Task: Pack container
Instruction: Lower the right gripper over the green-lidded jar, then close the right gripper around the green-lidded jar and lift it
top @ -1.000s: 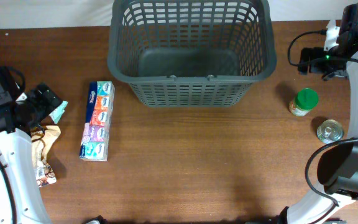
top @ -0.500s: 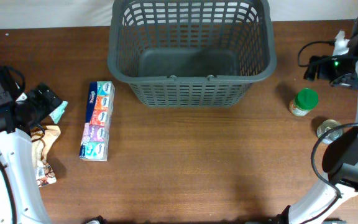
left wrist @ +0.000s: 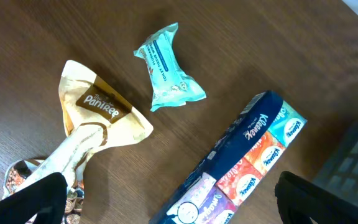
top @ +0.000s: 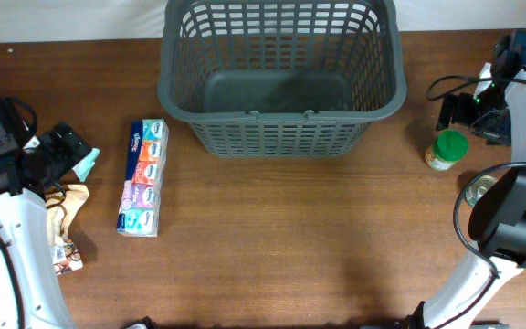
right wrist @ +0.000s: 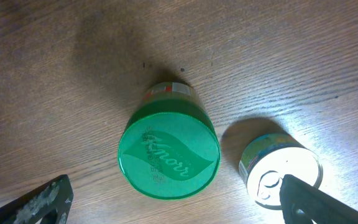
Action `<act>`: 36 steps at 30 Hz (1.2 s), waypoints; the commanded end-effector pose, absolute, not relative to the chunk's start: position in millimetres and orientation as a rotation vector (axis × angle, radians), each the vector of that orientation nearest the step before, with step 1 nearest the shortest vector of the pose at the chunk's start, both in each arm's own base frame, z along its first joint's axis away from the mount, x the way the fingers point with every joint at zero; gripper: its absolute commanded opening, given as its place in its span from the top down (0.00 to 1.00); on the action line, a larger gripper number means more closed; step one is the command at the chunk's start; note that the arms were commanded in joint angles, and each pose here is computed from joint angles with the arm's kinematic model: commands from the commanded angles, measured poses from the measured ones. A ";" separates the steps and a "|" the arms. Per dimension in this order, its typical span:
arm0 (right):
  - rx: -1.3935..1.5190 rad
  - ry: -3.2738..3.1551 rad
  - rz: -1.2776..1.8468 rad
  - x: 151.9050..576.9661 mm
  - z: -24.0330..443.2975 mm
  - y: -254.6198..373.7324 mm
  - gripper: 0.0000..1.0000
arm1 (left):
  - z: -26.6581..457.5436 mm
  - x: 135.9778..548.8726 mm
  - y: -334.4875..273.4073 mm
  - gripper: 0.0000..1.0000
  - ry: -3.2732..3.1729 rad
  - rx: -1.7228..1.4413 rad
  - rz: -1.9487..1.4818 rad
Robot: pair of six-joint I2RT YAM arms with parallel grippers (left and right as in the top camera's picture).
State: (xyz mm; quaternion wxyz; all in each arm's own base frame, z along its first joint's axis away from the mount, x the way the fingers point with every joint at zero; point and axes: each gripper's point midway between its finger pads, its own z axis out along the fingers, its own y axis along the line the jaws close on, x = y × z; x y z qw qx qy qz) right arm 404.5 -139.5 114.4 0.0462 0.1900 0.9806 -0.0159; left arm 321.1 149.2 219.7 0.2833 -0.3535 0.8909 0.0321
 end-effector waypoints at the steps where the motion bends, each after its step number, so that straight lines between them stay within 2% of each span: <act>1: 0.615 3.005 -0.074 401.2 109.9 -140.0 0.01 | 224.4 321.1 152.4 0.00 2.377 -0.941 0.100; 13: 0.624 3.113 -0.055 374.4 62.7 -131.0 0.01 | 224.4 321.1 152.5 0.00 2.377 -0.941 0.101; 36: 0.712 3.035 -0.062 387.1 55.4 -135.0 0.01 | 224.4 321.1 152.4 0.00 2.377 -0.941 0.100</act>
